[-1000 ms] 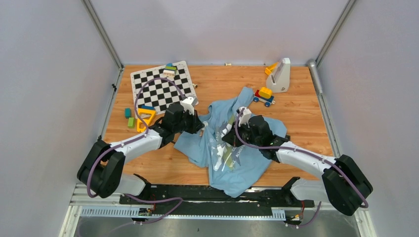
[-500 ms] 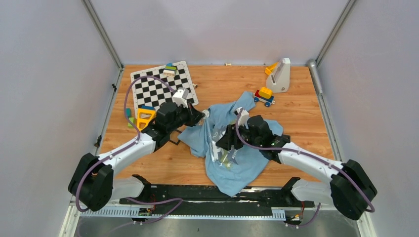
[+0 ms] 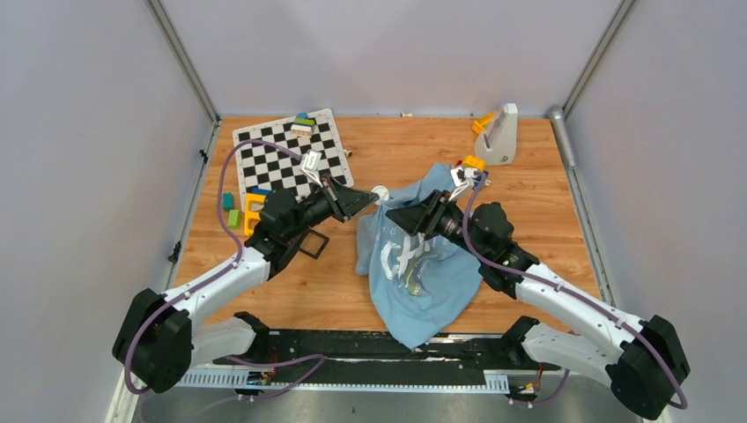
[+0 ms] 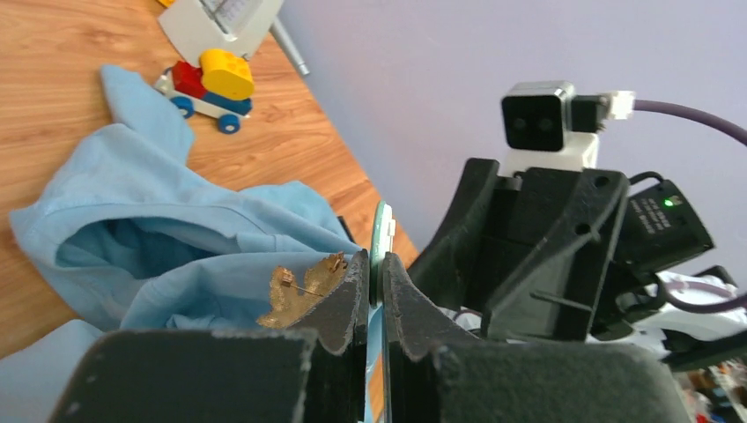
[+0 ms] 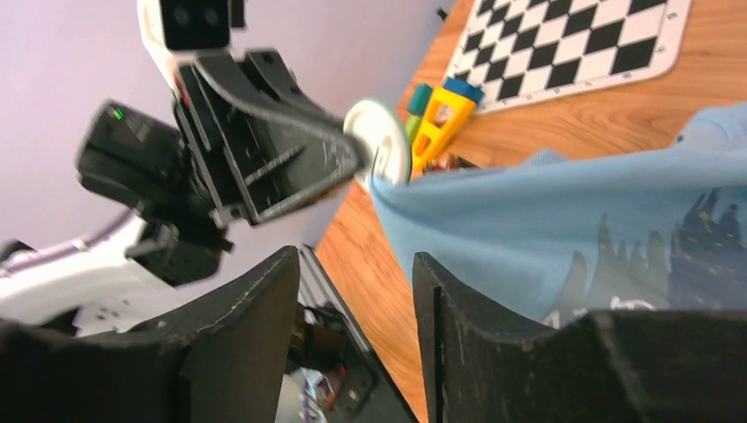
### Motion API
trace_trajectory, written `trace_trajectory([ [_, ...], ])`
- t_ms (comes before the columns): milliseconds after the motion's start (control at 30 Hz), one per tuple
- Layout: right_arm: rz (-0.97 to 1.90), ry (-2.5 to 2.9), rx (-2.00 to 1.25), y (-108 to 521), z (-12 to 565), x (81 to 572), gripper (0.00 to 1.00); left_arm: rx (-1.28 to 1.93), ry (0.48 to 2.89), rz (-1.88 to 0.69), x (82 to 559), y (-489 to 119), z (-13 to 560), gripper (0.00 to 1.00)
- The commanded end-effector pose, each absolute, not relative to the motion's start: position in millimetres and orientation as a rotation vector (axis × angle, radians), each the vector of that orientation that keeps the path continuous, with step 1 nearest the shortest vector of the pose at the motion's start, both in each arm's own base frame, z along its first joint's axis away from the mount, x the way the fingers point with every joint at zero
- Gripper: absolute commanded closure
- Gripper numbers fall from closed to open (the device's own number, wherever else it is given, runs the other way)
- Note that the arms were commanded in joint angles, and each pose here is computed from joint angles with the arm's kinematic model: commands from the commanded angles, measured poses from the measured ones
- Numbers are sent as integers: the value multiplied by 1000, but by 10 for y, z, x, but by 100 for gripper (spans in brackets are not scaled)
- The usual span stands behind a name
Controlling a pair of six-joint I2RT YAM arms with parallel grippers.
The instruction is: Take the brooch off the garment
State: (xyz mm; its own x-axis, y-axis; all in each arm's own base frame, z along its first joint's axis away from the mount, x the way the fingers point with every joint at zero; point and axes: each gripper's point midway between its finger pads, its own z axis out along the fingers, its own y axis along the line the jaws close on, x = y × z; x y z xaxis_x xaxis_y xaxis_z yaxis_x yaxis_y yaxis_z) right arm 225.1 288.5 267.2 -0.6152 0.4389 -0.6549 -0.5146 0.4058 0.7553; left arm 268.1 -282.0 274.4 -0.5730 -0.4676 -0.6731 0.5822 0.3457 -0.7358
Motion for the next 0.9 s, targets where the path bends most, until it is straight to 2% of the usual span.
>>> trace_trajectory([
  [0, 1507, 1597, 95, 2919, 3118, 2388, 52, 107, 1503, -1553, 2507, -2800, 3208, 100],
  [367, 1571, 1589, 167, 3022, 3154, 2504, 62, 125, 1435, -1598, 2365, -2747, 3339, 100],
  [533, 1587, 1581, 171, 3023, 3156, 2493, 72, 144, 1425, -1608, 2316, -2739, 3367, 100],
  [867, 1646, 1541, 101, 3073, 3256, 2399, 70, 182, 1424, -1648, 2269, -2789, 3384, 100],
])
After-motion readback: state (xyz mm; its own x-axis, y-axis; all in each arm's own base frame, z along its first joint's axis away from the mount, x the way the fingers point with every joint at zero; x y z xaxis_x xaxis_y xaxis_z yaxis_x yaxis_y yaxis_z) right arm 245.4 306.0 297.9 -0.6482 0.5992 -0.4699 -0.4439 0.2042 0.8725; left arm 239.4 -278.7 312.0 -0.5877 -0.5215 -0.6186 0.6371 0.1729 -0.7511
